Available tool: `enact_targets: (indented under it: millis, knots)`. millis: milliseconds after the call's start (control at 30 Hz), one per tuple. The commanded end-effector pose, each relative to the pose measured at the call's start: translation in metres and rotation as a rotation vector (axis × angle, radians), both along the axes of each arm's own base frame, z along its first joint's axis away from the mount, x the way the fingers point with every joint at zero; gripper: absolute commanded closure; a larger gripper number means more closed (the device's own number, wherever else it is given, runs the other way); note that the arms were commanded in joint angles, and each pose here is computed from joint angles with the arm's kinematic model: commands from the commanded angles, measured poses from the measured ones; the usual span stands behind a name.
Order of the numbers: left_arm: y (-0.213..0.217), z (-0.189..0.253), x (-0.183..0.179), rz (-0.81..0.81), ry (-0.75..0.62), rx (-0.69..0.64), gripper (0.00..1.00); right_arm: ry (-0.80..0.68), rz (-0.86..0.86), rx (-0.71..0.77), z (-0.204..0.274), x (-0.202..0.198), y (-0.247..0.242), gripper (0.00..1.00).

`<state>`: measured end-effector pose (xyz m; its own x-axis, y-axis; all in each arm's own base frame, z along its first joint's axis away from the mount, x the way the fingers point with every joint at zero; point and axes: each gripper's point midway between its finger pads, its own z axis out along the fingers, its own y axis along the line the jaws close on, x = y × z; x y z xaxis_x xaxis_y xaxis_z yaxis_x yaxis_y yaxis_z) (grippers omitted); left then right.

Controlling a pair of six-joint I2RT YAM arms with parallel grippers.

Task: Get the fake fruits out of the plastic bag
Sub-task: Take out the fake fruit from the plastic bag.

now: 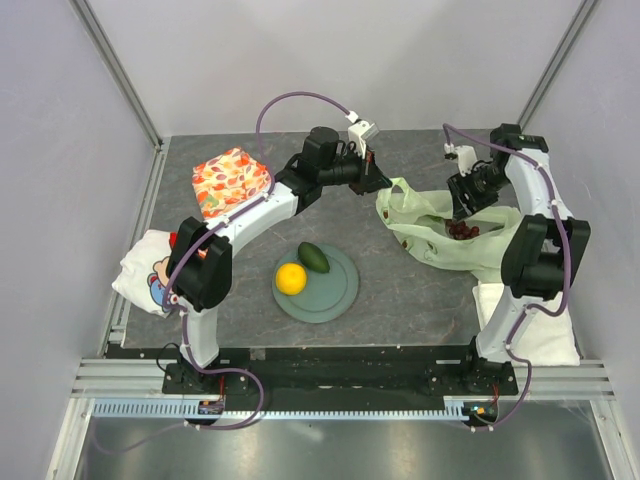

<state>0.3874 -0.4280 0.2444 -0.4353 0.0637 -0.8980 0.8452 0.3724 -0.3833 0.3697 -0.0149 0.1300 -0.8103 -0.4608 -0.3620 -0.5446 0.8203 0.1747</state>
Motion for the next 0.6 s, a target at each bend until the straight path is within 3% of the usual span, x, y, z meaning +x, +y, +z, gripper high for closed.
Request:
enact_targets:
  millis: [0, 133, 333, 567]
  knots:
    - [-0.005, 0.021, -0.005, -0.035, -0.032, -0.048, 0.98, -0.060, 0.037, 0.011, 0.023, 0.004, 0.004, 0.39]
    - [-0.004, 0.015, -0.005, -0.035, -0.018, -0.037, 0.98, 0.027, 0.088, -0.105, -0.019, -0.015, 0.004, 0.32]
    - [-0.001, 0.021, -0.006, -0.029, -0.032, -0.028, 0.98, 0.013, 0.051, -0.260, -0.067, -0.002, -0.008, 0.29]
    - [0.007, 0.016, -0.011, -0.021, -0.043, 0.001, 0.98, -0.144, 0.005, -0.354, -0.046, 0.027, -0.023, 0.30]
